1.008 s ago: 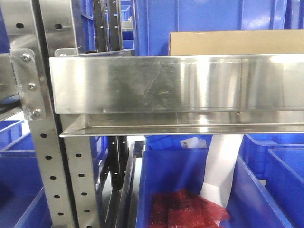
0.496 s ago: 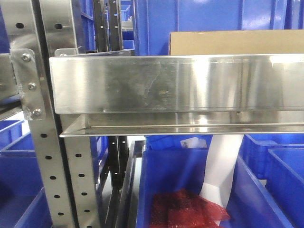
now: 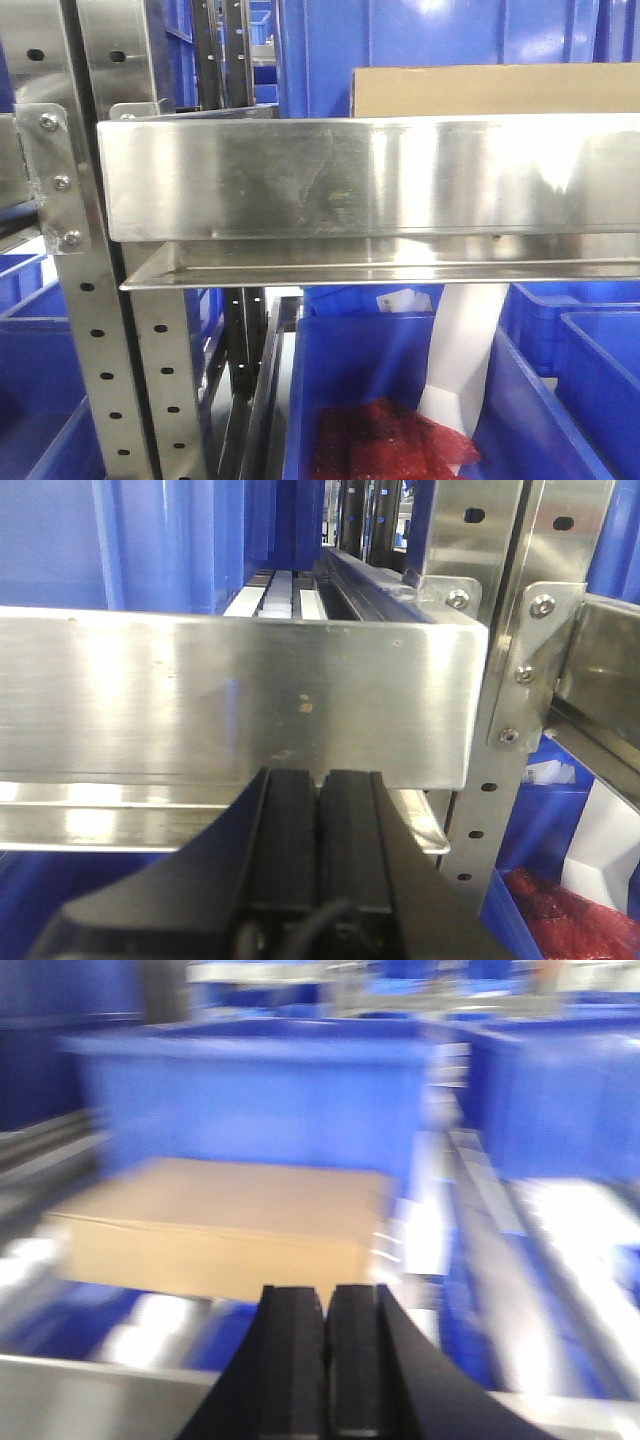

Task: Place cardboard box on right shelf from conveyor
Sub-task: 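Open the right gripper and withdraw it from the box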

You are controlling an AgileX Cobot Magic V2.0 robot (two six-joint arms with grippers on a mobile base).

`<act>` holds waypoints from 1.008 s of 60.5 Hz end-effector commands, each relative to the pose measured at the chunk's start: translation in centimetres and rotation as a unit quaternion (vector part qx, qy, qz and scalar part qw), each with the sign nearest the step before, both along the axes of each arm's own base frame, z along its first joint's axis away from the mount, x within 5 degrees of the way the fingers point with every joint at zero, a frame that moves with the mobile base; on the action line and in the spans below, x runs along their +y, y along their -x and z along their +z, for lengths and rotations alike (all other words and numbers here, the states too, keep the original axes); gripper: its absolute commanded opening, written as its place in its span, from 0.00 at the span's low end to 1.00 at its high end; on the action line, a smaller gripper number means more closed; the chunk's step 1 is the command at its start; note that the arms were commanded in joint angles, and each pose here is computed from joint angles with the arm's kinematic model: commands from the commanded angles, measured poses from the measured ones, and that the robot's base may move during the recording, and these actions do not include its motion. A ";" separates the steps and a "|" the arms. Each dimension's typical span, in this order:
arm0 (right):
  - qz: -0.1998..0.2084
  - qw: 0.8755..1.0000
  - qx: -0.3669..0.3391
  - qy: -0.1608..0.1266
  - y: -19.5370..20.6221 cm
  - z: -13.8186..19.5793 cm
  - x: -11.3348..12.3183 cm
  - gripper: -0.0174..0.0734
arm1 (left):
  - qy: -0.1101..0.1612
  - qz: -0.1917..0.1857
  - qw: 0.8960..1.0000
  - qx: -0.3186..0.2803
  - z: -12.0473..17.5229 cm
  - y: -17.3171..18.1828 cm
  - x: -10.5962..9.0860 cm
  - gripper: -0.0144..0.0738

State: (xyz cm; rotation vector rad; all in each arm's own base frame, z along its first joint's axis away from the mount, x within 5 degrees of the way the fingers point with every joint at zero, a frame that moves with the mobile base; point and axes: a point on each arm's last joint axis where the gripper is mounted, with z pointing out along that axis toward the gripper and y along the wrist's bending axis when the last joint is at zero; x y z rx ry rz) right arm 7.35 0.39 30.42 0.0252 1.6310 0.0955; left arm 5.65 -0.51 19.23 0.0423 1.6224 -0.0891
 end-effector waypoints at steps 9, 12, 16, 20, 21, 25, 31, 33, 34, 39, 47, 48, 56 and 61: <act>-0.061 0.993 -0.104 0.005 1.8 -4.2 -0.8 0.25 | 0.006 0.001 0.999 -0.045 0.5 0.1 0.0 0.03; -0.062 0.992 -0.106 0.005 1.9 -5.7 -0.8 0.25 | 0.006 0.001 0.999 -0.045 0.5 0.1 0.0 0.03; -0.064 0.991 -0.115 0.005 2.0 -6.9 -0.8 0.25 | 0.006 0.001 0.999 -0.045 0.5 0.1 0.0 0.03; -0.065 0.991 -0.118 0.006 2.1 -7.8 -0.9 0.25 | 0.006 0.001 0.999 -0.045 0.5 0.1 0.0 0.03; -0.065 0.991 -0.117 0.006 2.1 -8.3 -0.9 0.25 | 0.006 0.001 0.999 -0.045 0.5 0.1 0.0 0.03; -0.065 0.992 -0.110 0.007 2.0 -9.2 -0.9 0.25 | 0.006 0.001 0.999 -0.045 0.5 0.1 0.0 0.03; -0.062 0.995 -0.079 0.007 1.9 -9.7 -0.8 0.25 | 0.006 0.001 0.999 -0.045 0.5 0.1 0.0 0.03; -0.061 0.996 -0.070 0.007 1.9 -9.9 -0.8 0.25 | 0.006 0.001 0.999 -0.045 0.5 0.1 0.0 0.03; -0.061 0.996 -0.069 0.007 1.9 -9.9 -0.8 0.25 | 0.006 0.001 0.999 -0.045 0.5 0.1 0.0 0.03; -0.061 0.996 -0.069 0.007 1.9 -9.9 -0.8 0.25 | 0.006 0.001 0.999 -0.045 0.5 0.1 0.0 0.03; -0.061 0.996 -0.070 0.007 1.9 -9.9 -0.8 0.25 | 0.006 0.001 0.999 -0.045 0.5 0.1 0.0 0.03; -0.061 0.996 -0.070 0.007 1.9 -9.9 -0.8 0.25 | 0.006 0.001 0.999 -0.045 0.5 0.1 0.0 0.03; -0.061 0.996 -0.070 0.007 1.9 -9.9 -0.8 0.25 | 0.006 0.001 0.999 -0.045 0.5 0.1 0.0 0.03; -0.061 0.996 -0.070 0.007 1.9 -9.9 -0.8 0.25 | 0.006 0.001 0.999 -0.045 0.5 0.1 0.0 0.03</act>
